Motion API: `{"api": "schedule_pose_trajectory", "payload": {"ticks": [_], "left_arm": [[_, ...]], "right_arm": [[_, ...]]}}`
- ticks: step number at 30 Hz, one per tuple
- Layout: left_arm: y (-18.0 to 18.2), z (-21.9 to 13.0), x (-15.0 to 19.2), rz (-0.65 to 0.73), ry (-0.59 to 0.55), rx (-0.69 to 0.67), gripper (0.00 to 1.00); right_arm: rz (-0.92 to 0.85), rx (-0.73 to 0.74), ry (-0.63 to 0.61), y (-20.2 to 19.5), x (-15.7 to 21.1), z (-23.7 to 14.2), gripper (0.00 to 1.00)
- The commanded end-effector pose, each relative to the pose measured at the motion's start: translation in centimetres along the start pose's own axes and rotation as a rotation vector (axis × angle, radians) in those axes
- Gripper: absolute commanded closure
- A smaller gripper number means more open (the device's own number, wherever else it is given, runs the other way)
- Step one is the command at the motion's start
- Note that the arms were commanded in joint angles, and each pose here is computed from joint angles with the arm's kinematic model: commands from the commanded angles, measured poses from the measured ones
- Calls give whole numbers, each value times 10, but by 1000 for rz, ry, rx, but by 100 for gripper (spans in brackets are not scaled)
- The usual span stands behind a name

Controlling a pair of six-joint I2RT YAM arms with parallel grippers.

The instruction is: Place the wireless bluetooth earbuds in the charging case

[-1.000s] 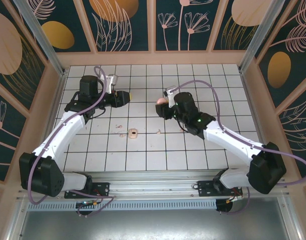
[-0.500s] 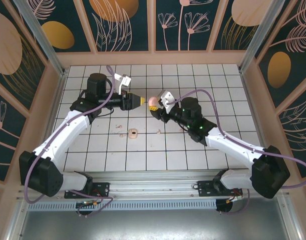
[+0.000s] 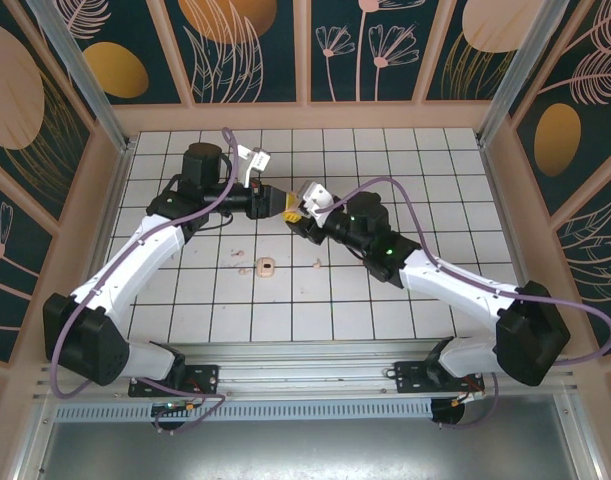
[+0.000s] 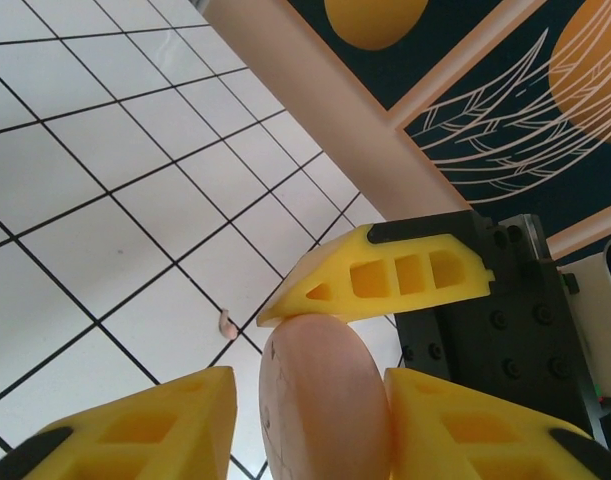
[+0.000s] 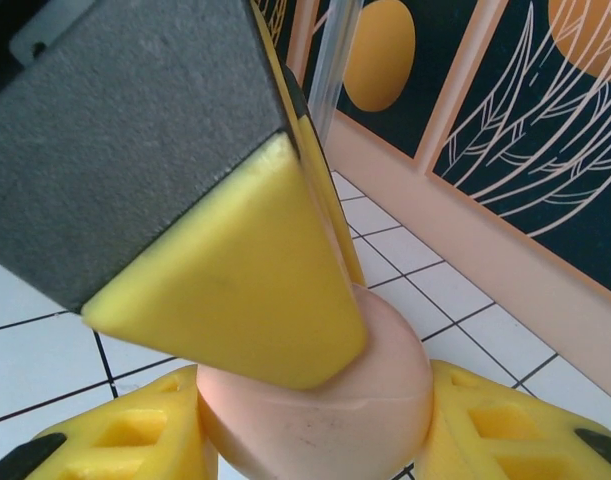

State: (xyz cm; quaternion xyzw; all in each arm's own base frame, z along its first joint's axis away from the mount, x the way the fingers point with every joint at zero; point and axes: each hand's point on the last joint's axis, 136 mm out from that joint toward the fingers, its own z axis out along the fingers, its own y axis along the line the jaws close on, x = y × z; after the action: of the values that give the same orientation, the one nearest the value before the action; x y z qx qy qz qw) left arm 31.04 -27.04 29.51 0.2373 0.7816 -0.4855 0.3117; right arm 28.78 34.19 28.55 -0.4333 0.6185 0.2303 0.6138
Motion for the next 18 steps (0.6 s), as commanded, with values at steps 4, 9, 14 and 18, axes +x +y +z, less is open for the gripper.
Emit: {"api": "schedule_pose_trajectory", "payload": {"ticks": [4, 9, 14, 18], "left_arm": [[-1, -1, 1, 32, 24, -23, 72], [-5, -2, 2, 37, 25, -1, 65], [-7, -3, 5, 54, 29, 12, 75], [-10, -6, 7, 87, 23, 12, 81]], "right_arm": [[-30, 56, -36, -10, -20, 4, 58], [-13, 68, -32, -13, -20, 5, 58], [4, 69, -36, -13, -21, 5, 58], [15, 66, -40, -12, -21, 3, 53]]}}
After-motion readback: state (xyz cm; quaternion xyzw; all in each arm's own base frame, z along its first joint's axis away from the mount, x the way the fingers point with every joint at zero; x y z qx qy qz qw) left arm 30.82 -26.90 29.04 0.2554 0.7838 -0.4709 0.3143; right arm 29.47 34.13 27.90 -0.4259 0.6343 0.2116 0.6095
